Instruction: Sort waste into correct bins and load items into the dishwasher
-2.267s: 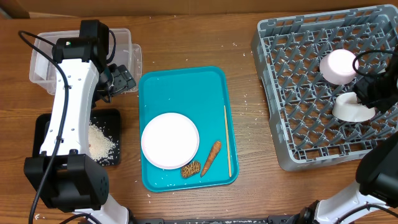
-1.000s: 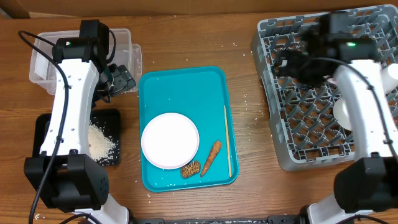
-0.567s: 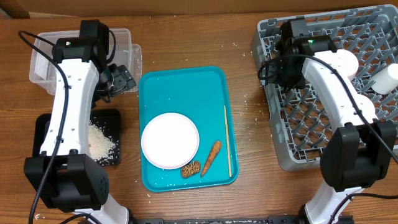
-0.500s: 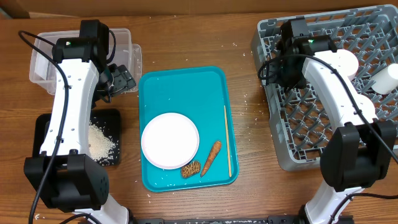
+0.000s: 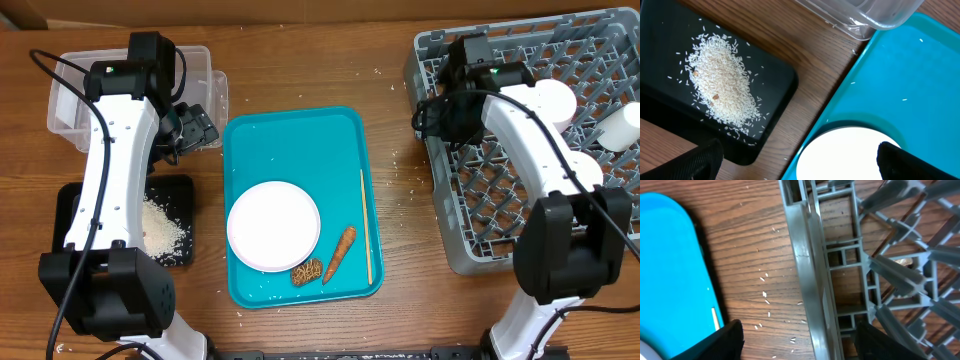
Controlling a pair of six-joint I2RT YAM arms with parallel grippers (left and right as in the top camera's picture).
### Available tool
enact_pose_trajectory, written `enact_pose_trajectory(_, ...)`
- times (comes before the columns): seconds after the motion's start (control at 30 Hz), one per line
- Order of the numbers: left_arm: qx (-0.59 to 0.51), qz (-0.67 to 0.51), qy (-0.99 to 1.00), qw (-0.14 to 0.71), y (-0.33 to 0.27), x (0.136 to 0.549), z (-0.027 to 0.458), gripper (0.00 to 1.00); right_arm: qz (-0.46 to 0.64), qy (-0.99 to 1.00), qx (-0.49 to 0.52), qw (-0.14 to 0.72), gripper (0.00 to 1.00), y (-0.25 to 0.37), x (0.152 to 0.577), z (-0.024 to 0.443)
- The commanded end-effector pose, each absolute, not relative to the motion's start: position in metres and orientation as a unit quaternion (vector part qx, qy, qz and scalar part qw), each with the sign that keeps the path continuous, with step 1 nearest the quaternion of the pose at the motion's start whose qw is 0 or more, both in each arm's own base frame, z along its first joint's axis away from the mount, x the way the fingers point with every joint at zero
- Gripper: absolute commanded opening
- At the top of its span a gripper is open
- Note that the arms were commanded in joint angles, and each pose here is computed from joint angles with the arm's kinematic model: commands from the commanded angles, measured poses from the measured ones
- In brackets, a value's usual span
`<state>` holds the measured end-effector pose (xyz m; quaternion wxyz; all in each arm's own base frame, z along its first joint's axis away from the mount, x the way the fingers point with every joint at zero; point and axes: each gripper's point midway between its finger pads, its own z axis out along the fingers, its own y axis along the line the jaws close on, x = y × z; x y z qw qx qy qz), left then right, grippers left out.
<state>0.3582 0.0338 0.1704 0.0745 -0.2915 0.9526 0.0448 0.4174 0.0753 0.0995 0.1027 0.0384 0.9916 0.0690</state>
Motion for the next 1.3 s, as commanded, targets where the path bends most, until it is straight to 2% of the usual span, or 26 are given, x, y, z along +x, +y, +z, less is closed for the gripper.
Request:
enact_pose_trajectory(0.0,-0.299,0.050,0.950,0.076,0.035,0.357,0.171,1.00,0.072,0.992,0.036,0.094,0.73,0.077,0.416,0.092)
enact_pose_trajectory(0.27,-0.299,0.050,0.950,0.076,0.035,0.357,0.171,1.00,0.070,0.994,0.038,0.071,0.64,0.078,0.414,0.074)
enact_pose_trajectory(0.47,-0.299,0.050,0.950,0.076,0.035,0.357,0.171,1.00,0.075,0.991,0.071,0.081,0.47,0.079,0.421,0.074)
enact_pose_trajectory(0.77,-0.299,0.050,0.950,0.076,0.035,0.357,0.171,1.00,0.094,0.981,0.144,0.087,0.28,0.083,0.427,0.076)
enact_pose_trajectory(1.27,-0.299,0.050,0.950,0.076,0.035,0.357,0.171,1.00,0.143,0.966,0.194,0.089,0.21,0.098,0.436,0.081)
